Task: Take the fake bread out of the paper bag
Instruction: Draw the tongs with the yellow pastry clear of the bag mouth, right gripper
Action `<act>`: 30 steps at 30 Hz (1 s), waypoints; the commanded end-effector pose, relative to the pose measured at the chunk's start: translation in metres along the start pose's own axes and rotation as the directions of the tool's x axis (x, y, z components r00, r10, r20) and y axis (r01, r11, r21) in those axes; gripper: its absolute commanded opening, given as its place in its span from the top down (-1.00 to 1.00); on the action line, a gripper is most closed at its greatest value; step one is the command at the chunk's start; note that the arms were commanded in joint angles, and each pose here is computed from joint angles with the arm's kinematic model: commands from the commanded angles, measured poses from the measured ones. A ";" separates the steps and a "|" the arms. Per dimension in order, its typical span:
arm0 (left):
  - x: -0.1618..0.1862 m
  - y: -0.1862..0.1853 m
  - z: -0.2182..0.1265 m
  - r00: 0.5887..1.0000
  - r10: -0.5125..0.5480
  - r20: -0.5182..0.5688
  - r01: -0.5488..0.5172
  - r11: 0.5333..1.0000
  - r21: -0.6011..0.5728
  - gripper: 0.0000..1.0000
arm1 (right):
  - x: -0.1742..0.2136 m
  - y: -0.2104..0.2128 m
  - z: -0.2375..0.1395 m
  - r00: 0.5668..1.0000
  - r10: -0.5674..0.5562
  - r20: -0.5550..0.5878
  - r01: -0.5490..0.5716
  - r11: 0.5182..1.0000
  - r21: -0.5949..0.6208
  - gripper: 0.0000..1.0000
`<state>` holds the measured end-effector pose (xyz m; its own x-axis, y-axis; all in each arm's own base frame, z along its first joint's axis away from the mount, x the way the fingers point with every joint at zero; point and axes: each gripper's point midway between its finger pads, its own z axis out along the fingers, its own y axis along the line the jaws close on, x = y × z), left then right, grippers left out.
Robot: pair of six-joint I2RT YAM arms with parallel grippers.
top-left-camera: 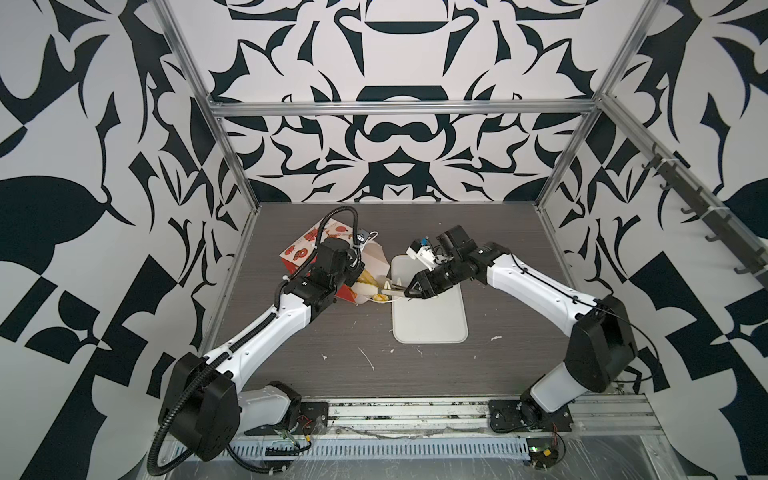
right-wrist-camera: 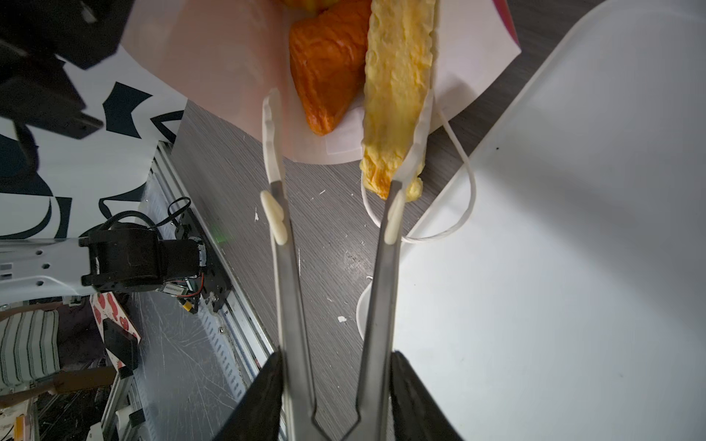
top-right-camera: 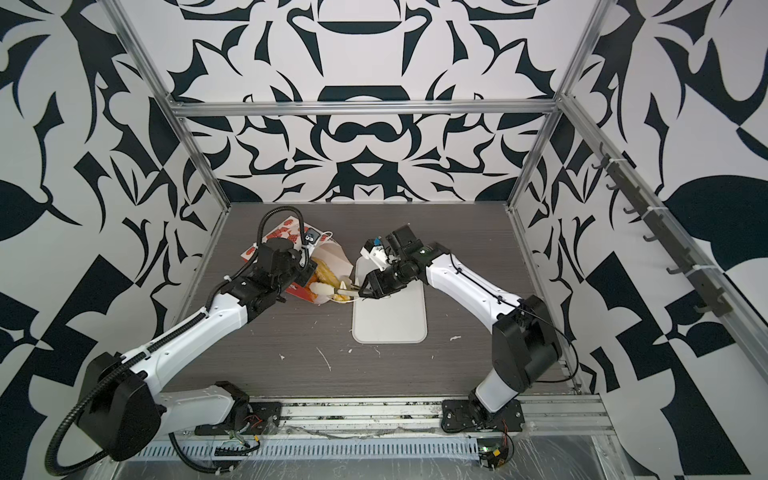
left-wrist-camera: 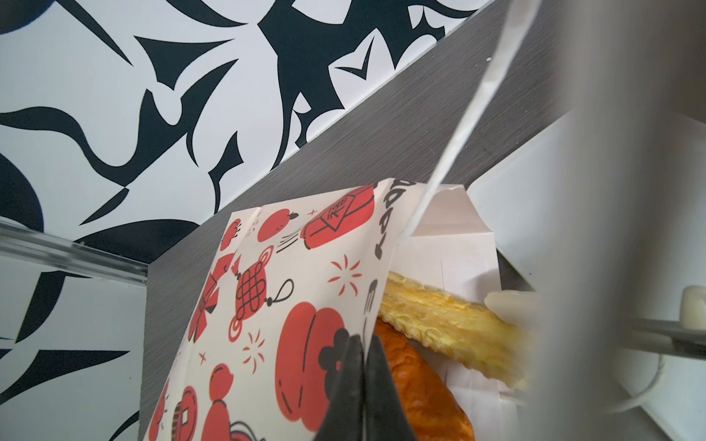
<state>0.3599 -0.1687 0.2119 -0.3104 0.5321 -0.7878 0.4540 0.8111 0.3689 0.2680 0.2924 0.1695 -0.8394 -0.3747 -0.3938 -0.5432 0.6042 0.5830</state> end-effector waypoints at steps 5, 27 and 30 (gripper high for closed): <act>-0.013 0.007 -0.007 0.999 -0.013 0.045 0.013 1.000 -0.017 1.00 | -0.009 -0.002 -0.010 0.997 -0.071 0.012 0.070 0.993 0.098 0.18; -0.014 0.007 -0.007 0.999 -0.015 0.050 0.016 1.000 -0.015 1.00 | -0.017 0.005 -0.001 0.991 -0.131 -0.014 0.132 0.980 0.147 0.30; -0.015 0.007 -0.007 0.999 -0.015 0.051 0.016 1.000 -0.017 1.00 | -0.018 0.006 0.001 0.990 -0.136 -0.021 0.138 0.978 0.154 0.30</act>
<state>0.3598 -0.1686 0.2120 -0.3104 0.5321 -0.7878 0.4540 0.8111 0.3689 0.2736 0.2930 0.1544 -0.8011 -0.4621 -0.3804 -0.5953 0.6815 0.4257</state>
